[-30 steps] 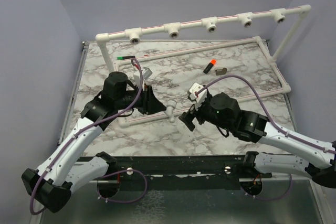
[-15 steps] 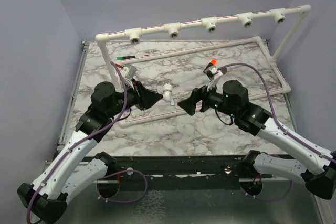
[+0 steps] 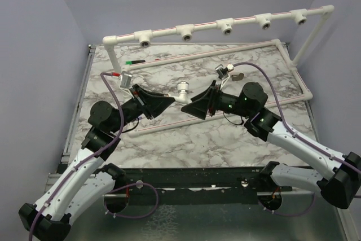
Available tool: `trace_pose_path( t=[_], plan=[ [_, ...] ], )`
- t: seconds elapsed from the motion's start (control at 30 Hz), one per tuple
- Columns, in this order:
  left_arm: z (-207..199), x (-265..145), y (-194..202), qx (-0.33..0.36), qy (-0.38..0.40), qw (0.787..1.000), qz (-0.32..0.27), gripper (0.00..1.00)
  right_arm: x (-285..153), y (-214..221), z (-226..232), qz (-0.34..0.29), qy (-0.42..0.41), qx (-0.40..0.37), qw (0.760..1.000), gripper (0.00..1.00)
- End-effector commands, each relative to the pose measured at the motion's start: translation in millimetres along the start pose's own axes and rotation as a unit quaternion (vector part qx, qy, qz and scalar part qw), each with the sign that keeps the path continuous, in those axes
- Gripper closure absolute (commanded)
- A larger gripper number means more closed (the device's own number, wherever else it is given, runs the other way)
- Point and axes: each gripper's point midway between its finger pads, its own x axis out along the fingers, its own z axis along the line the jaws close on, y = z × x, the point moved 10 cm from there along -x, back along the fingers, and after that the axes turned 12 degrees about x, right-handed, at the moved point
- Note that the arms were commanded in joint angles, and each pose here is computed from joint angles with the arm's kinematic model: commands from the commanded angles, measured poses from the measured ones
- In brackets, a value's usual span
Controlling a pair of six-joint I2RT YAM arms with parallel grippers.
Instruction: Install the water faucets
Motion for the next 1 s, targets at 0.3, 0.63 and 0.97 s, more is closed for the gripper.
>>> trace_pose_path(
  t=[0.3, 0.63, 0.97],
  plan=[
    [-33, -13, -28, 0.025, 0.108, 0.99, -0.091, 1.0, 7, -5, 21, -0.001, -0.183, 0.091, 0.979, 0.18],
    [-33, -14, -25, 0.041, 0.125, 0.987, -0.094, 1.0, 8, -9, 28, 0.012, -0.223, 0.096, 0.97, 0.26],
    [-27, -14, -18, 0.053, 0.114, 0.987, -0.095, 1.0, 6, -11, 29, 0.009, -0.209, 0.1, 0.973, 0.4]
  ],
)
